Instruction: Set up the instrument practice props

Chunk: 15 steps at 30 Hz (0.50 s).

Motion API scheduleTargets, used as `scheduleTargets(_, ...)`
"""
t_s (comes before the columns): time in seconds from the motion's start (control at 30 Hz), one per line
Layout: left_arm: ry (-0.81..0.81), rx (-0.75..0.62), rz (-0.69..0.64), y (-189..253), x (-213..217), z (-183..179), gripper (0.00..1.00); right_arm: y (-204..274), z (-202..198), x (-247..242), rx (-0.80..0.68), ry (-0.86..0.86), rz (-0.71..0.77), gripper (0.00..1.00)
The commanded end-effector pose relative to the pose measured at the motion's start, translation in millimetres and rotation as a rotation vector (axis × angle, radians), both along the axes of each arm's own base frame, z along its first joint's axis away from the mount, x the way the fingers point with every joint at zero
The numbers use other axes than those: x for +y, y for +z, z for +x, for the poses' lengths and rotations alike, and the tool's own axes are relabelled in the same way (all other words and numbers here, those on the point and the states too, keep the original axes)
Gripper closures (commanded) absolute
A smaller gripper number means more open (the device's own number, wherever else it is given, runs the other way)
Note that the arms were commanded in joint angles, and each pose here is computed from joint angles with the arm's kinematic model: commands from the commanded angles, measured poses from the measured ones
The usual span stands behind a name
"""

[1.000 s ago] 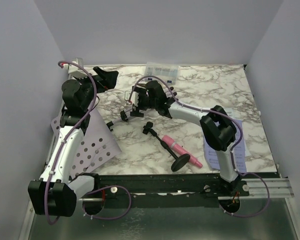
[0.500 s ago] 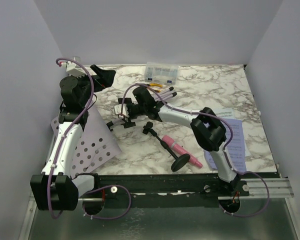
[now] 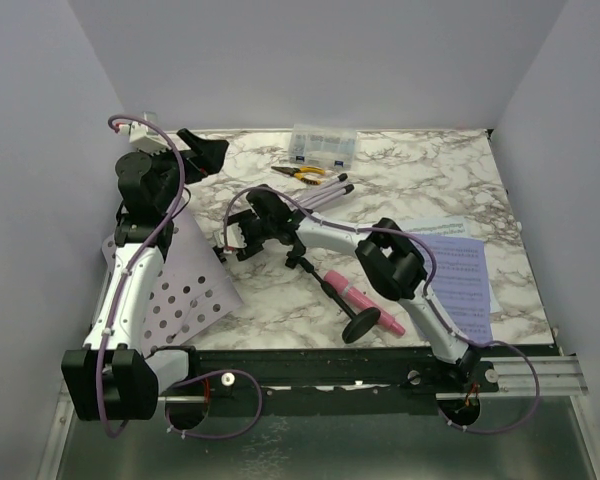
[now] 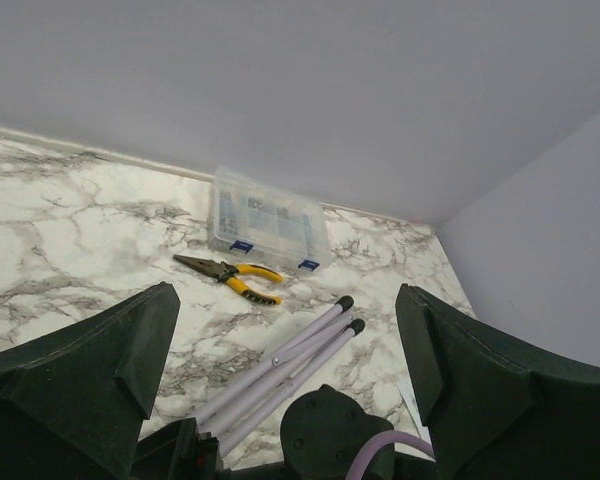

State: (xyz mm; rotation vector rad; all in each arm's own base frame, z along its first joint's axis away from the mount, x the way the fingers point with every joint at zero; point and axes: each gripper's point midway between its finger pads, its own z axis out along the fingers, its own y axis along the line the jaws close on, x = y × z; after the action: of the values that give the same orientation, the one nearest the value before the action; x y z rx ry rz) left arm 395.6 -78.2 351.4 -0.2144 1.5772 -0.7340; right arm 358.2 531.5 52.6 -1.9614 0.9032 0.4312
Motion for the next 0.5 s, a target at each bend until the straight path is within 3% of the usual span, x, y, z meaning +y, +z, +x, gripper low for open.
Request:
scheduleTargets(0.0, -0.008, -0.013, -0.009, 11.6, 3.2, 1.4, 0.01, -25.7, 4.0, 7.3, -0.093, -0.027, -0.084, 0.33)
scheduleTargets(0.1, 0.000, -0.004, -0.026, 11.3, 7.9, 2.9, 0.01, -30.2, 13.0, 11.3, -0.114, -0.054, -0.088, 0.35)
scheduleTargets(0.27, -0.007, 0.004, -0.037, 10.7, 9.0, 4.5, 0.01, -49.2, 17.7, 11.8, -0.117, -0.069, -0.121, 0.46)
scheduleTargets(0.4, -0.020, 0.000, -0.035, 12.8, 7.7, 3.8, 0.01, -62.6, 24.9, 12.6, -0.146, -0.109, -0.144, 0.71)
scheduleTargets(0.47, -0.015, 0.004, -0.036, 11.7, 9.8, 4.5, 0.01, -63.2, 27.6, 14.0, -0.171, -0.116, -0.130, 0.91)
